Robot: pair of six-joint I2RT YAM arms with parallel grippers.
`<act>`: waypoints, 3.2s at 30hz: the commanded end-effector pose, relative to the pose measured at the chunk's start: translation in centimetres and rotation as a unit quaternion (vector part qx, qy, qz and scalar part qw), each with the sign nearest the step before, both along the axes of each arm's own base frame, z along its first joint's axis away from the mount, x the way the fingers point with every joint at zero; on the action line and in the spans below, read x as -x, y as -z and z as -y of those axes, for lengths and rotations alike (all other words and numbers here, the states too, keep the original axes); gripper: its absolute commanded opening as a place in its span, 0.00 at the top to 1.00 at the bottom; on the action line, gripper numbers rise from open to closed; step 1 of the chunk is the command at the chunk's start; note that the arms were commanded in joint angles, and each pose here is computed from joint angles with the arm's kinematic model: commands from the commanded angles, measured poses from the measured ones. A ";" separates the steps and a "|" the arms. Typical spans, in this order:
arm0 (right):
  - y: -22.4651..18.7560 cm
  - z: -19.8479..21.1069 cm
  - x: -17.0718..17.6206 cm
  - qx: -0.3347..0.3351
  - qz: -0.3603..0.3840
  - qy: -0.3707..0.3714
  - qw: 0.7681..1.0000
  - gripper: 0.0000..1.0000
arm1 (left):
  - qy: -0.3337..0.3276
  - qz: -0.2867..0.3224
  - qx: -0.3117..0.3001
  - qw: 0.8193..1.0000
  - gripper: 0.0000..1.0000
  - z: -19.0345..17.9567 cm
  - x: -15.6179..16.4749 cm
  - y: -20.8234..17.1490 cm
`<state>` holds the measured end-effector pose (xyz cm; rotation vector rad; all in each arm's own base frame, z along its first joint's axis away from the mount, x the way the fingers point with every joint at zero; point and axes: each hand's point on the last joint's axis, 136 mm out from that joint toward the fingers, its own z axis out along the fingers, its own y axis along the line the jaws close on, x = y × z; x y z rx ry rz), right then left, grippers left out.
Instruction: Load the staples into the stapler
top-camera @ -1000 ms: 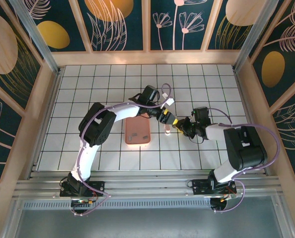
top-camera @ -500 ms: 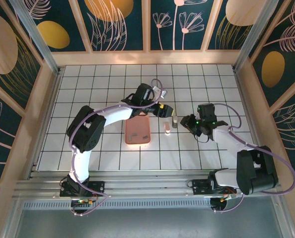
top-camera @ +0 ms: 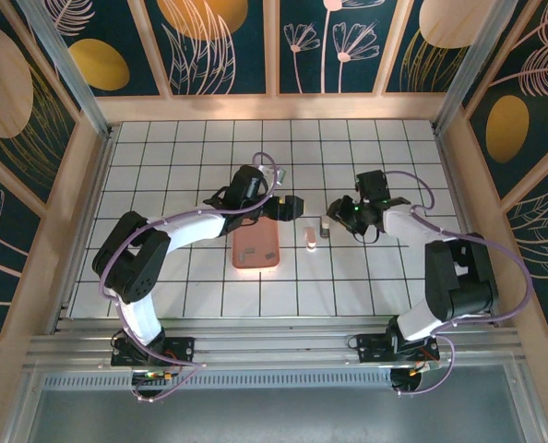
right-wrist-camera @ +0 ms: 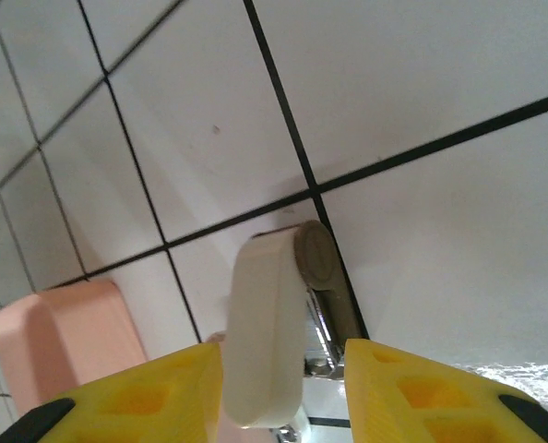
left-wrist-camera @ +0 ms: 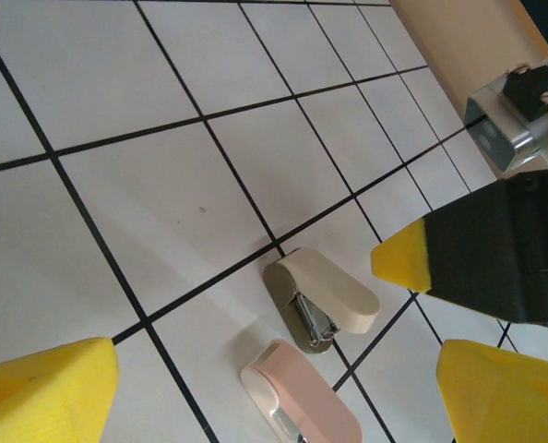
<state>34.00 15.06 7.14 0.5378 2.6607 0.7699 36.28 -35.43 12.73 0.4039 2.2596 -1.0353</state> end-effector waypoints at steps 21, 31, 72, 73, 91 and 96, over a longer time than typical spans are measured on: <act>4.0 0.8 2.7 0.045 -0.042 -0.006 0.998 0.67 | -0.023 0.044 0.002 0.999 0.08 -0.9 -1.1 -3.2; -10.7 4.0 -3.4 0.066 0.177 0.039 0.981 0.59 | -0.153 0.152 -0.050 0.975 0.01 -8.7 -5.3 -11.5; -5.7 16.3 -3.3 0.273 0.504 0.082 0.815 0.01 | -0.517 0.313 -0.191 0.773 0.01 -39.8 -0.3 -1.1; -5.7 16.3 -3.3 0.273 0.503 0.082 0.816 0.01 | -0.517 0.315 -0.190 0.773 0.01 -39.8 -0.3 -1.2; -5.7 16.3 -3.3 0.270 0.505 0.082 0.816 0.01 | -0.512 0.308 -0.193 0.778 0.01 -39.6 -0.8 -0.9; -5.7 16.3 -3.2 0.267 0.507 0.080 0.816 0.01 | -0.510 0.315 -0.191 0.777 0.01 -39.6 -0.4 -1.1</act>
